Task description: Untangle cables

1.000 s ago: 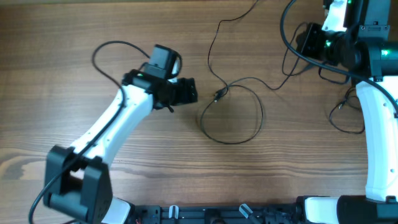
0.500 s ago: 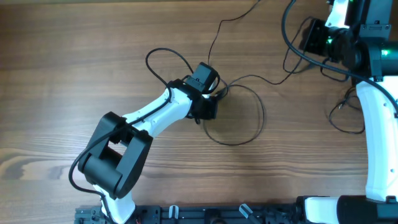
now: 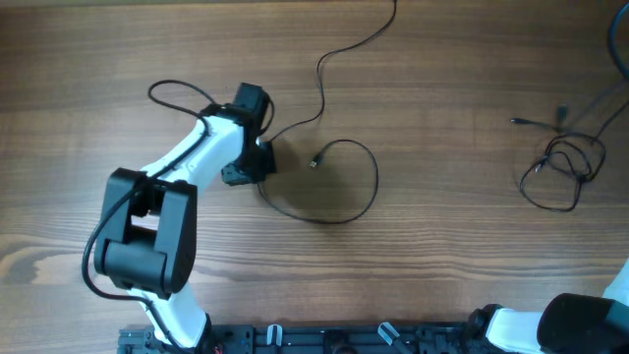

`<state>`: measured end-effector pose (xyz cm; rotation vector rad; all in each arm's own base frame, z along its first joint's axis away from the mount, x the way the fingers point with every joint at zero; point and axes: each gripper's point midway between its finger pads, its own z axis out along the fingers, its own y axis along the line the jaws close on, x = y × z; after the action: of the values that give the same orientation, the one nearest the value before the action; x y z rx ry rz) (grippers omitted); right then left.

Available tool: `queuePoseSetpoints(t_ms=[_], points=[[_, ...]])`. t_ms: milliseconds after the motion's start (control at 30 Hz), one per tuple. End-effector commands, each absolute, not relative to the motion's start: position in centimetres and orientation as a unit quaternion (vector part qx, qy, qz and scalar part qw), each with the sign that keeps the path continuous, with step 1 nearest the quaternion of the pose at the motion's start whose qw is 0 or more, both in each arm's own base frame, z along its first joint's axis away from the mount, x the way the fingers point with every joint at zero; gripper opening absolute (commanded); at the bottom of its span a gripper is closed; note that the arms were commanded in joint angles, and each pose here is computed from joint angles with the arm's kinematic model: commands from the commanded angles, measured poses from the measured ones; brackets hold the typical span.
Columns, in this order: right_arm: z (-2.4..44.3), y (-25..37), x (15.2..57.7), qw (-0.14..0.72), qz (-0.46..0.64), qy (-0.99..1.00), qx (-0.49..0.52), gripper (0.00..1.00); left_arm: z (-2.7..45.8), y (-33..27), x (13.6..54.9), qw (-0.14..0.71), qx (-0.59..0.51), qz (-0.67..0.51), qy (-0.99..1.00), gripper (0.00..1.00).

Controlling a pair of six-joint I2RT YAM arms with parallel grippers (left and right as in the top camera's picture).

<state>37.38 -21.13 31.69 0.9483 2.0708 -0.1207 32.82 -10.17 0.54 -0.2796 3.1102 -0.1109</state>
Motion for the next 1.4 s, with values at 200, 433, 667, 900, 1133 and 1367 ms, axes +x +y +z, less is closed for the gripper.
queuePoseSetpoints(t_ms=[200, 433, 667, 900, 1133, 1367], points=[[26.1, -21.6, 35.7, 0.307, -0.084, 0.869, 0.379, 0.07, 0.7, -13.5, 32.2, -0.015, -0.084, -0.109, 0.99, 0.04], [25.0, -24.7, 34.5, 0.291, -0.136, 0.834, 0.448, 0.86, 0.7, -13.8, 32.1, -0.015, -0.08, -0.108, 0.991, 0.04], [23.6, -16.6, 37.4, 0.272, 0.082, 0.904, 0.319, 0.92, 0.7, -14.0, 32.6, -0.005, -0.079, -0.113, 0.99, 0.04], [17.0, -6.3, 36.6, 0.1, 0.149, 0.971, 0.155, 0.92, 0.9, -14.6, 32.7, -0.007, -0.077, -0.13, 0.988, 0.04], [13.7, 7.1, 38.2, 0.04, 0.224, 0.974, 0.005, 0.96, 8.0, -20.8, 34.4, 0.056, 0.012, -0.327, 0.943, 0.04], [15.0, 18.1, 40.8, 0.046, 0.297, 0.943, 0.143, 0.93, 14.9, -21.3, 33.9, 0.138, 0.048, -0.344, 0.927, 0.04]])
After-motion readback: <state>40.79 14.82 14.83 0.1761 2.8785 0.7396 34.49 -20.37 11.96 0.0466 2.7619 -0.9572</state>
